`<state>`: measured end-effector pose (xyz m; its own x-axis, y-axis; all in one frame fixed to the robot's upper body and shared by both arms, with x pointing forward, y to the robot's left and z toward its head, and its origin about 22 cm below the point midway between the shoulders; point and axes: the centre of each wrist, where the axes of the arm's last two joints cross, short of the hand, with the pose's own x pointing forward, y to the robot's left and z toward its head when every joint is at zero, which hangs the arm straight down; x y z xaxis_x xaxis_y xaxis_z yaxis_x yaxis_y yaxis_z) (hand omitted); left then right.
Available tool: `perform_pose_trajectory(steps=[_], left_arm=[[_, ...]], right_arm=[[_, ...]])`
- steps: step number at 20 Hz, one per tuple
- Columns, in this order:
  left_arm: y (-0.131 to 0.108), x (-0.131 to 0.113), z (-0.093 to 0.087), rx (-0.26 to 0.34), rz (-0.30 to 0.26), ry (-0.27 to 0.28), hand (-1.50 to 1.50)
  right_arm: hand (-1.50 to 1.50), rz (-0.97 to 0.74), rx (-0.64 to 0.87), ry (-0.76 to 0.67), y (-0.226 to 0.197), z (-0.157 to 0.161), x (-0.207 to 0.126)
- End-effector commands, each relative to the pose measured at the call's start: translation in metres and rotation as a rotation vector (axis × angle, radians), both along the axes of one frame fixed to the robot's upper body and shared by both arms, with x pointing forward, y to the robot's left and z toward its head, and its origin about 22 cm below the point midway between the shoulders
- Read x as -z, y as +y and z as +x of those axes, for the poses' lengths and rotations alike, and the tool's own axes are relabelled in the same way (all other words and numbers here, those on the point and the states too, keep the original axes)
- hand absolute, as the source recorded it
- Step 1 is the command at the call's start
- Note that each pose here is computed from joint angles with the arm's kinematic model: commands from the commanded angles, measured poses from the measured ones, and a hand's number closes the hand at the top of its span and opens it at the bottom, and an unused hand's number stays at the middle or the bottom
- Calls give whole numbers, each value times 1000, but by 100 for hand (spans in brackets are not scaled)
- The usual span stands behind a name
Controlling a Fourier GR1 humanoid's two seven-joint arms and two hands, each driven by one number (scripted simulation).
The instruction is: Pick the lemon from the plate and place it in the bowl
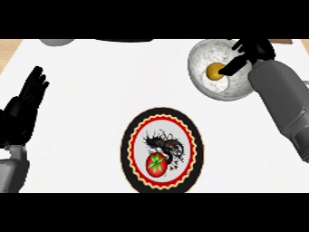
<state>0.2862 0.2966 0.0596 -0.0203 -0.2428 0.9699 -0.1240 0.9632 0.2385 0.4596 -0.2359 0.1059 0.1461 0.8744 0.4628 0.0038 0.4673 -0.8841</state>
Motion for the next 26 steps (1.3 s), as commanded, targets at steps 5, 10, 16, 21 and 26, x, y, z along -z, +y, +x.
perform_pose_trajectory(steps=[5, 10, 16, 21, 26], left_arm=[[5, -2, -2, -13, 16, 1, 0], [-1, 4, -6, -8, 4, 6, 0], [-1, 8, -7, -25, -1, 1, 0], [4, 2, -9, -20, -4, 7, 0], [4, 2, -5, -29, 8, 9, 0]], right_arm=[[-150, 467, -20, -174, -22, -2, 1], [-150, 789, 37, -358, -59, -7, -6], [-150, 847, 60, -319, -150, -34, -11], [-150, 880, 41, -291, -222, -85, 16], [-150, 994, -29, -257, -242, -97, 10]])
